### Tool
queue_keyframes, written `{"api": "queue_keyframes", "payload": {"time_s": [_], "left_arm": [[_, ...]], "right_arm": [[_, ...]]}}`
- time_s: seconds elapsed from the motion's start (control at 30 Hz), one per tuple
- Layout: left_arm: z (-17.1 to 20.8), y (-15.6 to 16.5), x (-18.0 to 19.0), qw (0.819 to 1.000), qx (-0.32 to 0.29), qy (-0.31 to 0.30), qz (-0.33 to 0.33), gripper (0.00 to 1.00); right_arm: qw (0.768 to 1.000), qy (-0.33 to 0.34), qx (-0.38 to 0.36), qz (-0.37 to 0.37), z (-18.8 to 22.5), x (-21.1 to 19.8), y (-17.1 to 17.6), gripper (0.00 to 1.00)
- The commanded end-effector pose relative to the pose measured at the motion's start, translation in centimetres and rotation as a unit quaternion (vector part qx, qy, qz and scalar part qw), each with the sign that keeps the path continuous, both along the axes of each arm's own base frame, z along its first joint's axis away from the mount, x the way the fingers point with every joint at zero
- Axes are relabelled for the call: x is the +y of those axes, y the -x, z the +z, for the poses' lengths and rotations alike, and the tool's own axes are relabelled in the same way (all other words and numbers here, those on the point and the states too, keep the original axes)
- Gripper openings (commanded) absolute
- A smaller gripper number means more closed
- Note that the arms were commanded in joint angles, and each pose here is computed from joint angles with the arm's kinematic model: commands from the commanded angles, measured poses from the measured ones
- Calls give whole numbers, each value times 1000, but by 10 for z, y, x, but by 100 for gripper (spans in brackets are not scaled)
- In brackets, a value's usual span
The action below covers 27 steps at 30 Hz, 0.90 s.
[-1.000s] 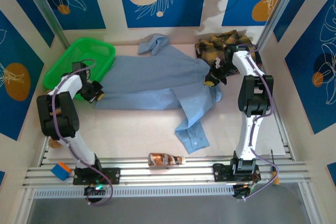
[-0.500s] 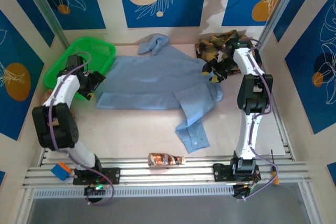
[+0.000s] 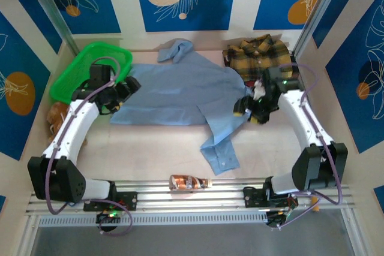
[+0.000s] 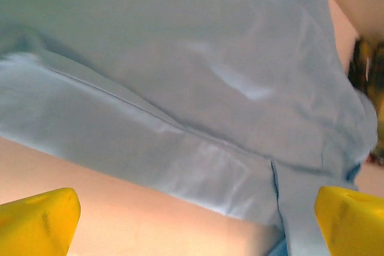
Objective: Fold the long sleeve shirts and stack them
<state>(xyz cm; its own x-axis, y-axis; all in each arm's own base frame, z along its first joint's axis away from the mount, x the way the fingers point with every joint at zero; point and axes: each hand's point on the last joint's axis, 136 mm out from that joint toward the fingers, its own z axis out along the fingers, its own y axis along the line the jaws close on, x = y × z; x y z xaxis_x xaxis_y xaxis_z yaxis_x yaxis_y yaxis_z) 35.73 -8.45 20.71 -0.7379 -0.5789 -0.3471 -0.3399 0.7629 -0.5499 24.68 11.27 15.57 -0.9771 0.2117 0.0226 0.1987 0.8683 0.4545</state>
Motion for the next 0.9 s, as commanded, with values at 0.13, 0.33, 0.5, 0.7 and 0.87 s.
{"api": "queue_keyframes", "payload": {"time_s": [0.13, 0.33, 0.5, 0.7, 0.87], "left_arm": [[-43, -10, -79, 992, 10, -10, -129, 100], [-95, -21, -88, 989, 69, -23, -125, 100], [-134, -26, -80, 987, 115, -40, -109, 100], [-167, -31, -69, 986, 149, -35, -65, 100], [-189, -25, -60, 982, 180, -40, -49, 100]], "right_arm": [[990, 31, 133, 21, -74, 34, 88, 62], [984, 85, 124, 95, -103, 53, 90, 67], [970, 143, 136, 141, -122, 55, 102, 67], [949, 230, 140, 161, -145, 47, 106, 62], [938, 283, 122, 157, -158, 44, 84, 37]]}}
